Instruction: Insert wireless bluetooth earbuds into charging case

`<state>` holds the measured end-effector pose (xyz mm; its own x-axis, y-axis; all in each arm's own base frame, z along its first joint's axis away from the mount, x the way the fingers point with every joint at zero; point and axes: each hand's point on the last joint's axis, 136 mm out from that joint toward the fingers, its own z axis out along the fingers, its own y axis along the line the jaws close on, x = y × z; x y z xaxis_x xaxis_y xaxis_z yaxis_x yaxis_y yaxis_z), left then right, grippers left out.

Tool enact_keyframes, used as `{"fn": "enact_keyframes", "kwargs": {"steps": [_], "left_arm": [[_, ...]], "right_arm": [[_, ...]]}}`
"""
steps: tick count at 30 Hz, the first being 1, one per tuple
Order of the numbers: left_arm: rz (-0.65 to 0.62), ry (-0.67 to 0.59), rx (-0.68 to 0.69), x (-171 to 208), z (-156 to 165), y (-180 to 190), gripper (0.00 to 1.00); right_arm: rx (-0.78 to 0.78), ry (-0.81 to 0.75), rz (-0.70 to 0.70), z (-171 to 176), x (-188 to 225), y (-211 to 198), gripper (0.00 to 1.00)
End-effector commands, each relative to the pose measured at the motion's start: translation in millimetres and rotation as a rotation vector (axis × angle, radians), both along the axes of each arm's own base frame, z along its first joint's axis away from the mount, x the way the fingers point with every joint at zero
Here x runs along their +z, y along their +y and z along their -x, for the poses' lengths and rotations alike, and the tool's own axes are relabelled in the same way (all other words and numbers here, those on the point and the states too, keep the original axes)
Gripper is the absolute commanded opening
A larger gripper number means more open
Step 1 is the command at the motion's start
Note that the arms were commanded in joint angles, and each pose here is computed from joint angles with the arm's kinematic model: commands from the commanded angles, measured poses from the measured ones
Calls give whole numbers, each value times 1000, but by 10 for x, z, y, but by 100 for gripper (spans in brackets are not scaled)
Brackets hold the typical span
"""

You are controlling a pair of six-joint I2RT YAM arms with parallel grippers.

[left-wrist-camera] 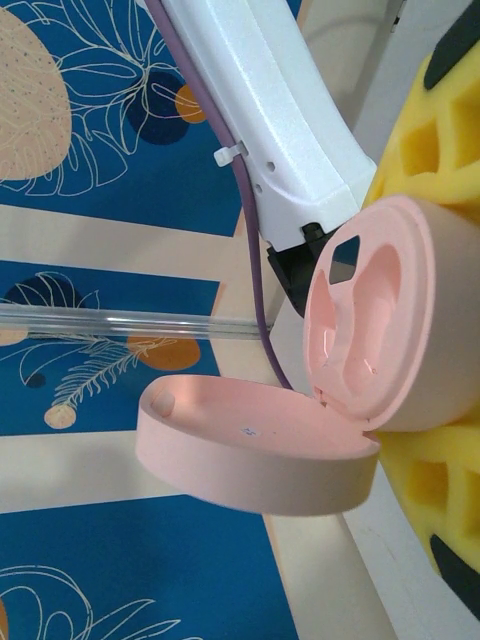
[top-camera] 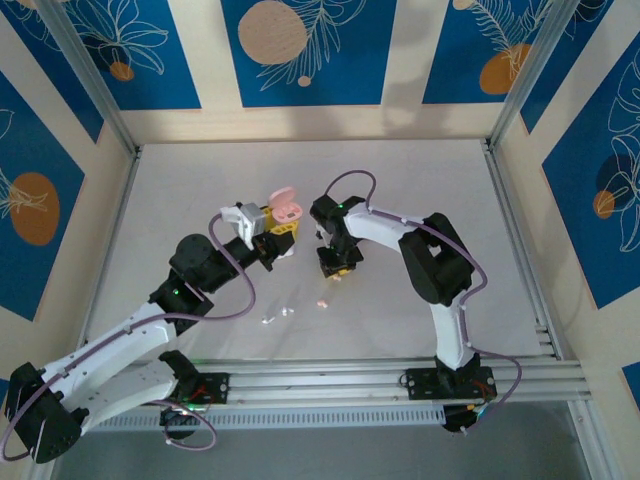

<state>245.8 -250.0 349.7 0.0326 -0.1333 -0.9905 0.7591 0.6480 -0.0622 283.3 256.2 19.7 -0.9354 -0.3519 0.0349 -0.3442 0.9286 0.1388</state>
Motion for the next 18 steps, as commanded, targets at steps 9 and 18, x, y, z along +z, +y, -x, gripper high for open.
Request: {"fn": "enact_keyframes", "kwargs": {"steps": [9, 18], "left_arm": [[19, -21, 19, 63, -8, 53, 23], [16, -19, 21, 54, -11, 54, 24]], "right_arm": [[12, 3, 47, 11, -13, -21, 26], [-1, 3, -40, 53, 172, 45, 21]]}}
